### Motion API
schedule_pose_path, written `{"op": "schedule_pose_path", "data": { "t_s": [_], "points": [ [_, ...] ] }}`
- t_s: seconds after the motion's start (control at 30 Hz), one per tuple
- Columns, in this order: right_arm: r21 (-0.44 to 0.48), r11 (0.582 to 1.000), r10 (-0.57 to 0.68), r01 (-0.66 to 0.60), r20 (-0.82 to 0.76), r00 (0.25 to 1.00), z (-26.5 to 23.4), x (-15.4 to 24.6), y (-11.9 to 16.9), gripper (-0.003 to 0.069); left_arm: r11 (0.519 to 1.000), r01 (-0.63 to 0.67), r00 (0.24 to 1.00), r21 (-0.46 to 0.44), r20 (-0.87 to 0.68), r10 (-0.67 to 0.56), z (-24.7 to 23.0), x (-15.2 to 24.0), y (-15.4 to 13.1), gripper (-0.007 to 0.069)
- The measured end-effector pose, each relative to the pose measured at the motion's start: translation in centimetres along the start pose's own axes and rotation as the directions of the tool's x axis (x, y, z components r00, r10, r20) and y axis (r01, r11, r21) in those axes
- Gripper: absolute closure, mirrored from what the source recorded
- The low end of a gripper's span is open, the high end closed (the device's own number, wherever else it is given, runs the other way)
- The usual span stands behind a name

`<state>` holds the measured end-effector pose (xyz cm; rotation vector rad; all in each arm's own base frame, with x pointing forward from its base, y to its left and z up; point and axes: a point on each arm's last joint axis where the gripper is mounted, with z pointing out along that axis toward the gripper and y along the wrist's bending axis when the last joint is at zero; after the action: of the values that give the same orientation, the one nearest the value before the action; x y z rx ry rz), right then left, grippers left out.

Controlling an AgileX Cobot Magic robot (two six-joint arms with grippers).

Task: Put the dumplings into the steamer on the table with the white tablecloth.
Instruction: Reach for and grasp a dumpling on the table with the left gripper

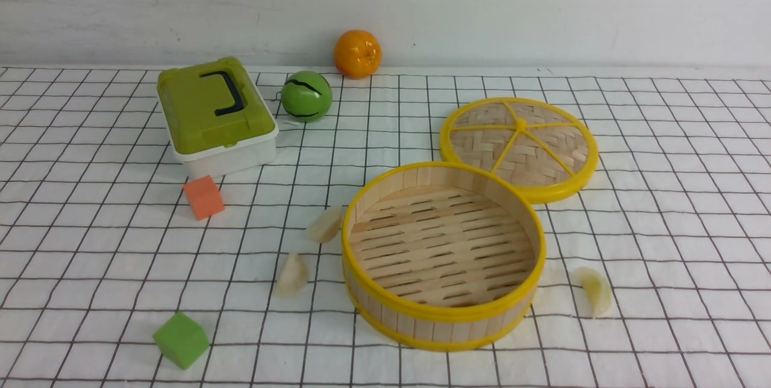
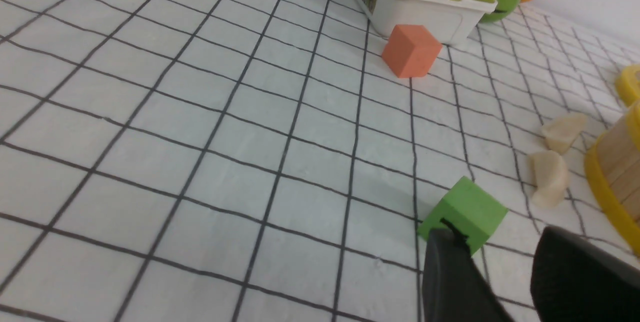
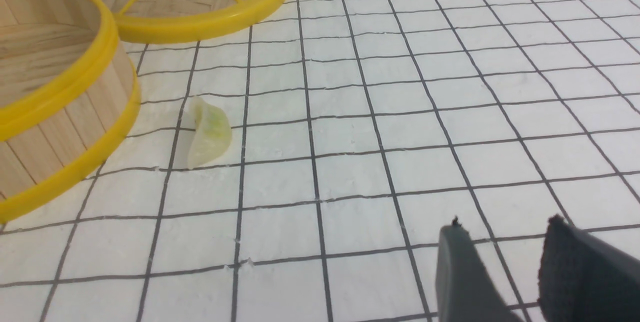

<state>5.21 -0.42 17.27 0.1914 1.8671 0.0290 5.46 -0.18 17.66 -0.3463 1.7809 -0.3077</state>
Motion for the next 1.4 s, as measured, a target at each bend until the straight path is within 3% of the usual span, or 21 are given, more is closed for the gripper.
{"op": "schedule_pose_path", "data": {
  "t_s": [0.07, 0.13, 0.17, 0.23, 0.27, 0.3, 0.33, 0.37, 0.43, 0.53, 0.6, 0.7, 0.77, 0.8, 0.87, 0.9, 1.0, 1.1, 1.2, 1.3, 1.4],
  "points": [
    [-0.016, 0.999, 0.040, -0.040, -0.002, 0.999, 0.0, 0.0, 0.1, 0.0420, 0.998, 0.067, 0.998, 0.020, 0.002, -0.067, 0.0, 0.0, -0.2, 0.0387],
    [-0.059, 0.982, 0.176, -0.177, -0.015, 0.984, 0.0, 0.0, 0.6, 0.0420, 0.941, 0.329, 0.944, 0.080, -0.012, -0.329, 0.0, -0.1, -0.7, 0.0387],
    [-0.084, 0.960, 0.266, -0.267, -0.028, 0.964, 0.0, 0.0, 0.8, 0.0420, 0.895, 0.434, 0.901, 0.099, -0.025, -0.434, 0.0, -0.2, -0.9, 0.0387],
    [-0.132, 0.865, 0.478, -0.484, -0.078, 0.875, -0.1, 0.0, 1.4, 0.0420, 0.708, 0.692, 0.721, 0.136, -0.082, -0.689, -0.1, -0.3, -1.4, 0.0387],
    [-0.136, 0.851, 0.499, -0.506, -0.084, 0.862, -0.1, 0.0, 1.5, 0.0420, 0.689, 0.711, 0.702, 0.138, -0.088, -0.707, -0.1, -0.3, -1.5, 0.0387],
    [-0.166, 0.710, 0.668, -0.684, -0.146, 0.729, -0.2, 0.0, 2.0, 0.0420, 0.546, 0.824, 0.563, 0.149, -0.127, -0.816, -0.2, -0.5, -1.7, 0.0387],
    [-0.165, 0.710, 0.668, -0.684, -0.147, 0.729, -0.2, 0.0, 2.0, 0.0420, 0.531, 0.834, 0.549, 0.150, -0.131, -0.825, -0.2, -0.5, -1.7, 0.0387],
    [-0.179, 0.590, 0.764, -0.788, -0.194, 0.616, -0.2, 0.0, 2.4, 0.0420, 0.440, 0.885, 0.462, 0.155, -0.154, -0.874, -0.2, -0.6, -1.9, 0.0387],
    [-0.193, 0.478, 0.827, -0.857, -0.232, 0.513, -0.3, -0.3, 2.7, 0.0420, 0.381, 0.911, 0.405, 0.157, -0.167, -0.899, -0.2, -0.7, -2.0, 0.0387],
    [-0.198, 0.427, 0.849, -0.882, -0.247, 0.467, -0.4, -0.4, 2.8, 0.0420, 0.349, 0.924, 0.374, 0.154, -0.180, -0.910, -0.3, -0.7, -2.0, 0.0387],
    [-0.201, 0.418, 0.854, -0.886, -0.247, 0.458, -0.4, -0.4, 2.8, 0.0420, 0.341, 0.929, 0.364, 0.141, -0.199, -0.910, -0.3, -0.5, -2.2, 0.0387],
    [-0.201, 0.413, 0.855, -0.888, -0.250, 0.454, -0.4, -0.4, 2.8, 0.0420, 0.353, 0.928, 0.372, 0.123, -0.227, -0.900, -0.3, -0.3, -2.3, 0.0387],
    [-0.205, 0.444, 0.837, -0.872, -0.254, 0.485, -0.4, -0.4, 2.9, 0.0420, 0.446, 0.885, 0.466, 0.135, -0.283, -0.838, -0.9, -0.7, -3.2, 0.0387],
    [-0.212, 0.481, 0.810, -0.851, -0.264, 0.524, -0.4, -0.2, 3.0, 0.0420, 0.525, 0.832, 0.555, 0.182, -0.294, -0.778, -1.4, -1.5, -3.9, 0.0387],
    [-0.223, 0.509, 0.787, -0.832, -0.272, 0.554, -0.6, -0.3, 3.2, 0.0420, 0.586, 0.776, 0.631, 0.233, -0.289, -0.720, -1.9, -2.4, -4.4, 0.0387],
    [-0.262, 0.583, 0.717, -0.769, -0.279, 0.639, -0.9, -0.7, 3.5, 0.0420, 0.674, 0.664, 0.747, 0.323, -0.250, -0.616, -2.9, -4.1, -5.4, 0.0387],
    [-0.372, 0.696, 0.579, -0.615, -0.216, 0.786, -2.2, -2.9, 4.2, 0.0424, 0.775, 0.451, 0.887, 0.442, -0.126, -0.444, -4.9, -6.9, -6.7, 0.0387],
    [-0.433, 0.777, 0.458, -0.458, -0.111, 0.882, -3.5, -5.8, 4.5, 0.0467, 0.844, 0.319, 0.946, 0.432, -0.098, -0.308, -5.4, -8.9, -7.7, 0.0416],
    [-0.391, 0.878, 0.292, -0.276, -0.019, 0.956, -3.9, -8.8, 4.4, 0.0610, 0.933, 0.183, 0.968, 0.310, -0.222, -0.116, -3.7, -10.3, -8.2, 0.0504],
    [-0.341, 0.926, 0.175, -0.165, -0.001, 0.985, -3.8, -10.8, 4.3, 0.0671, 0.967, 0.086, 0.949, 0.239, -0.316, -0.006, -2.5, -11.3, -8.3, 0.0575],
    [-0.299, 0.954, 0.003, -0.024, -0.070, 0.998, -3.4, -12.9, 4.3, 0.0680, 0.983, -0.063, 0.879, 0.172, -0.457, 0.136, -0.8, -12.9, -8.5, 0.0638]
  ]
}}
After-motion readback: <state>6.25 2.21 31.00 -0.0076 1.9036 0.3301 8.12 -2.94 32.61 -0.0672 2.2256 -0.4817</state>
